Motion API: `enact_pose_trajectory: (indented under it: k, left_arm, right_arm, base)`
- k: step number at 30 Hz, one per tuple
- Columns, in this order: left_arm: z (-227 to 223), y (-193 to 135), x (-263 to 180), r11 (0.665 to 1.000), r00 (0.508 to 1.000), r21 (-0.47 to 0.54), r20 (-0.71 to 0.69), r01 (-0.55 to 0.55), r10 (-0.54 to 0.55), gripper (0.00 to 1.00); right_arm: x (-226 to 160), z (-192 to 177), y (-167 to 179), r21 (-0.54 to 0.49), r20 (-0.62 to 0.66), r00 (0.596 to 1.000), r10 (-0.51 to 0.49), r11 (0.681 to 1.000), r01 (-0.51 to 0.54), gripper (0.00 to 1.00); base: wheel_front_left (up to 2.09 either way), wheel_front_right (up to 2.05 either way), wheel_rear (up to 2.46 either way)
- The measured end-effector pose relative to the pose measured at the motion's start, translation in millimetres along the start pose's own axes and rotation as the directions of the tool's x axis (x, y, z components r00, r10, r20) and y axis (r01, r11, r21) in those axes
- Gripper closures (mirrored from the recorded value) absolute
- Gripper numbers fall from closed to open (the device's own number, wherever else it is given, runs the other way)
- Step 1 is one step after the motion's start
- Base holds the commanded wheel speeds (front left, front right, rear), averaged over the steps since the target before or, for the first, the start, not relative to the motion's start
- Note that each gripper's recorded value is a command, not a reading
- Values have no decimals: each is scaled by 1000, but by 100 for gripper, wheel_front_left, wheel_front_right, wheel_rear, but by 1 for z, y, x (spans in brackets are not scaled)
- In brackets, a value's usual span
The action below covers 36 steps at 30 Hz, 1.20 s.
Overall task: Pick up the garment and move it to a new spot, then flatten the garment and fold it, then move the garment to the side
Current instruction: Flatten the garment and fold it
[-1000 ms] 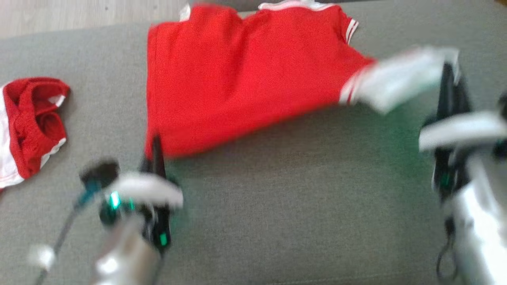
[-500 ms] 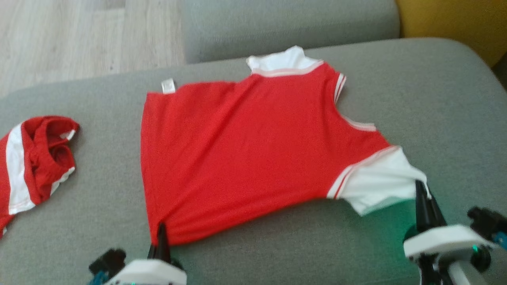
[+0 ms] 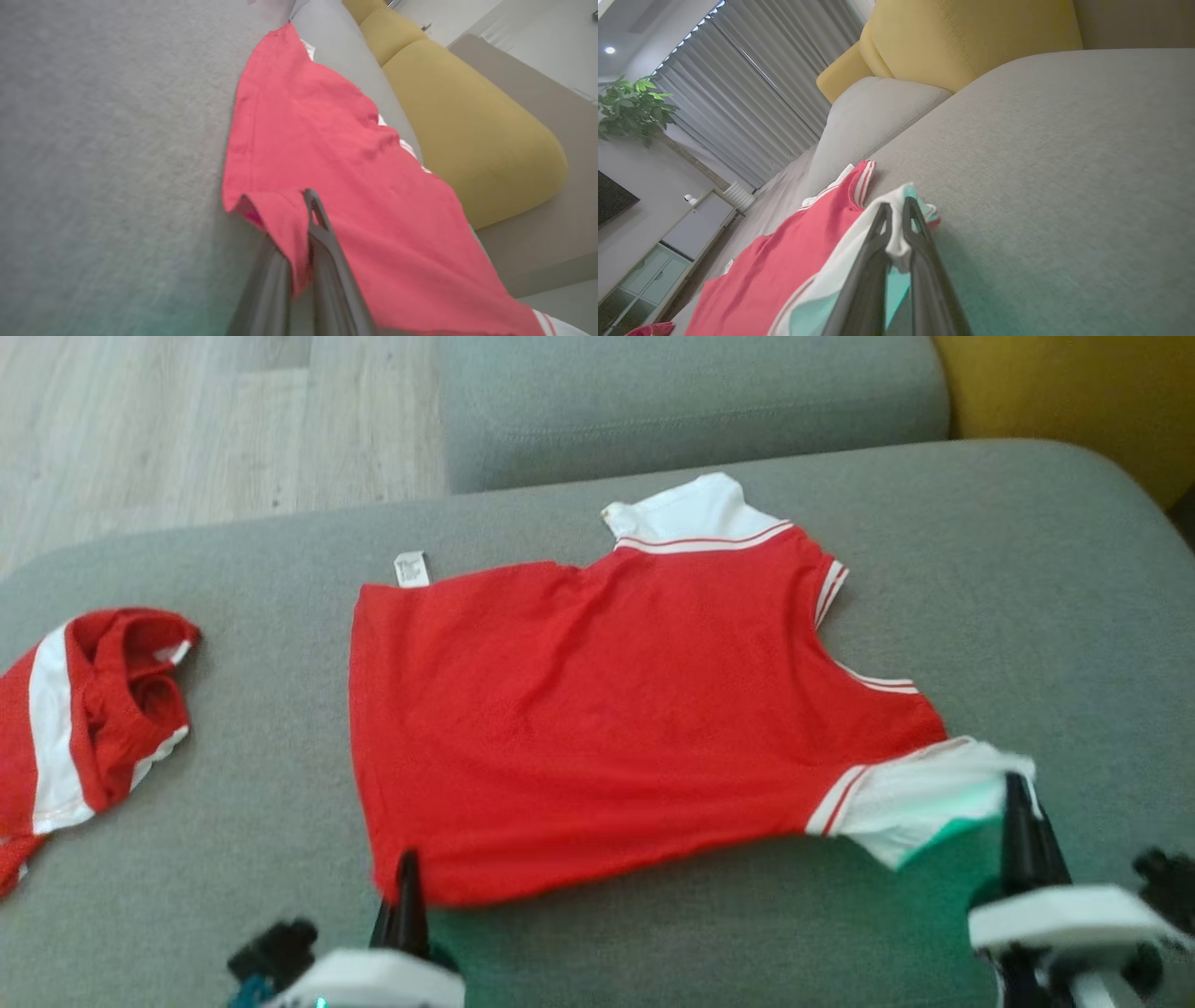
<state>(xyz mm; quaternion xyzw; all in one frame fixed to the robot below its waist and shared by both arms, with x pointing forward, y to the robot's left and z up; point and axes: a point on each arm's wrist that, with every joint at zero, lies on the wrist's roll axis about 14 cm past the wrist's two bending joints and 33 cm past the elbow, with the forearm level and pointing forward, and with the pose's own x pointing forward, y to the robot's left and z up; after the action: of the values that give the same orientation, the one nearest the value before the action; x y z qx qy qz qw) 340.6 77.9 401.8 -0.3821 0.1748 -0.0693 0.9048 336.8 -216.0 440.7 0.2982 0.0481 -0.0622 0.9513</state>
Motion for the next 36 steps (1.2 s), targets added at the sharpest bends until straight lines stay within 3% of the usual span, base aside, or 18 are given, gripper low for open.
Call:
enact_pose_trajectory:
  k: [5, 10, 23, 24, 25, 26, 28, 31, 36]
  left_arm:
    - [26, -28, 27, 994, 996, -83, 55, 76, -71, 100]
    - [44, -36, 47, 989, 993, -112, 77, 96, -88, 100]
    - [65, 0, 88, 988, 996, -155, 86, -23, 37, 100]
    - [66, 1, 93, 988, 995, -151, 86, -29, 43, 60]
    - [67, 1, 96, 989, 995, -148, 87, -30, 44, 0]
    - [69, 2, 98, 989, 995, -143, 89, -32, 45, 0]
    - [77, 2, 102, 994, 994, -105, 105, -32, 43, 0]
    - [96, 2, 102, 995, 989, 87, 147, -40, 27, 0]
    - [118, 6, 78, 905, 967, 402, 250, -140, 39, 0]
  right_arm:
    - [38, 8, 38, 30, 2, 996, 84, 996, -84, 100]
    - [73, 15, 64, 16, 3, 990, 144, 989, -144, 100]
    - [142, -1, 78, -25, -55, 988, 141, 989, -143, 100]
    - [147, -5, 76, -32, -64, 989, 130, 991, -132, 100]
    - [150, -7, 74, -43, -69, 990, 124, 991, -127, 53]
    - [152, -9, 73, -60, -73, 990, 122, 990, -127, 0]
    - [155, -10, 74, -112, -82, 988, 133, 984, -142, 0]
    - [155, -6, 76, -262, -89, 981, 175, 946, -192, 0]
    - [147, 35, 98, -519, 1, 958, 287, 819, -245, 0]
  base:
    - [0, 0, 0]
    - [0, 0, 0]
    - [0, 0, 0]
    - [0, 0, 0]
    - [0, 0, 0]
    - [0, 0, 0]
    - [0, 0, 0]
    - [0, 0, 0]
    - [0, 0, 0]
